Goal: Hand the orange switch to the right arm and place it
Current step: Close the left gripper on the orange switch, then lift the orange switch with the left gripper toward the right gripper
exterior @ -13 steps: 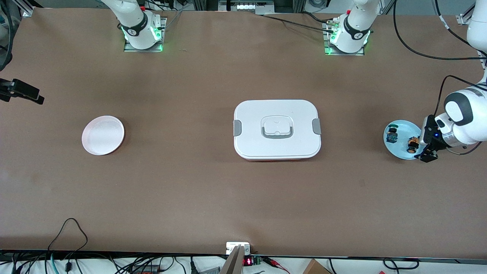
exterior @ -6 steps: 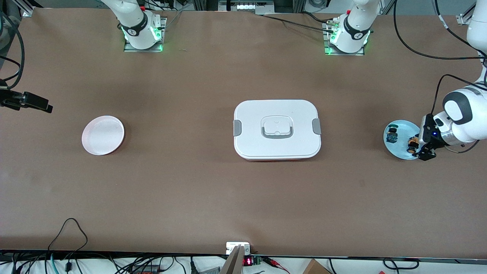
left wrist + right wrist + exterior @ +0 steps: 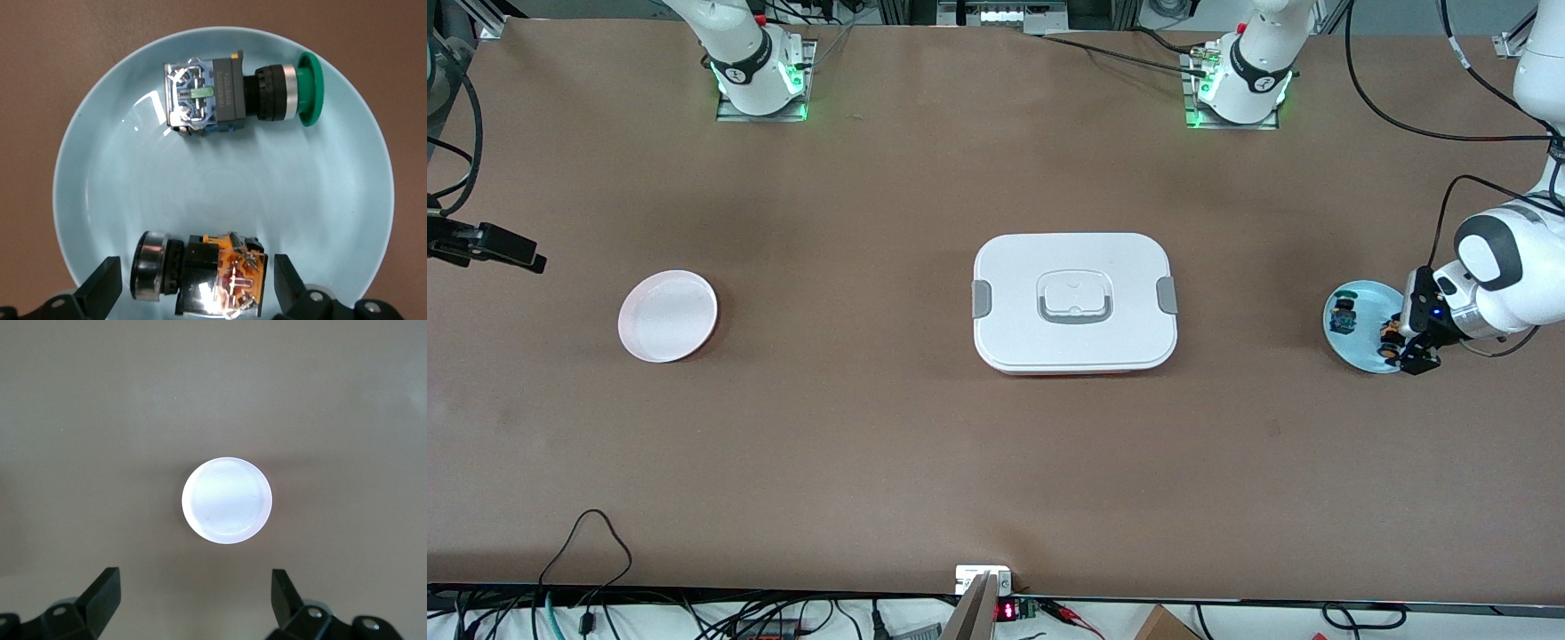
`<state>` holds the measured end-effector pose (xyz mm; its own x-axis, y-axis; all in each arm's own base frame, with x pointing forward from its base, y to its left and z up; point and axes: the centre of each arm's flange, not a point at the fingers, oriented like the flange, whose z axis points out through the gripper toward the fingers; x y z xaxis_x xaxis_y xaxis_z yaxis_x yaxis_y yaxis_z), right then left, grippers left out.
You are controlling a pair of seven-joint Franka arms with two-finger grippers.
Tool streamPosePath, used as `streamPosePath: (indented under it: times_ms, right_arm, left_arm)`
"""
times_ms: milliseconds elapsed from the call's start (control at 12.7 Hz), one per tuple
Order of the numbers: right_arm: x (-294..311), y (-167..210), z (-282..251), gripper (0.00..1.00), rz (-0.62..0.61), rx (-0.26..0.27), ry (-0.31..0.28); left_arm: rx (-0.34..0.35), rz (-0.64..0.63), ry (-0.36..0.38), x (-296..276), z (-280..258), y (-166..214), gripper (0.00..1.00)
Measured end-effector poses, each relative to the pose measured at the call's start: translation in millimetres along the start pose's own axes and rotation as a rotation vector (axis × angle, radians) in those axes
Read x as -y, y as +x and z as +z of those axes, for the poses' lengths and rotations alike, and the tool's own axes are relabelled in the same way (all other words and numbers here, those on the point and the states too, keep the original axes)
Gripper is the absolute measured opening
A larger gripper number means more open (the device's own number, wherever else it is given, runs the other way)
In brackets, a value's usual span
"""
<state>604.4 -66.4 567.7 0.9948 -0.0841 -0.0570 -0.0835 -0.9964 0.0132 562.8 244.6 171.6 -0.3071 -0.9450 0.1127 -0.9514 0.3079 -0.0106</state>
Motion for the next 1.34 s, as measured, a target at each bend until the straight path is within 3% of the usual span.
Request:
streamPosePath:
  times_ms: [157,315,866,1102,1338]
  right_arm:
    - [0,0,0,1.0,0.0,0.0,0.0]
    - [0,0,1,1.0,0.0,0.002,0.0]
    - [0,1,2,1.0,0.0,0.002,0.0]
    - [0,1,2,1.0,0.0,0.003,0.0]
    - [0,2,5,1.0,0.0,0.008,0.0]
  left_arm:
    - [0.0,0.018,0.006,2,0,2,0.93]
    - [-0.006,0.045,0.019,9,-2,9,0.72]
    - [-0.029,0.067,0.017,18,-9,14,0.72]
    - [-0.13,0.061,-0.006,40,-42,27,0.72]
    - [-0.322,0.068,-0.002,73,-90,63,0.72]
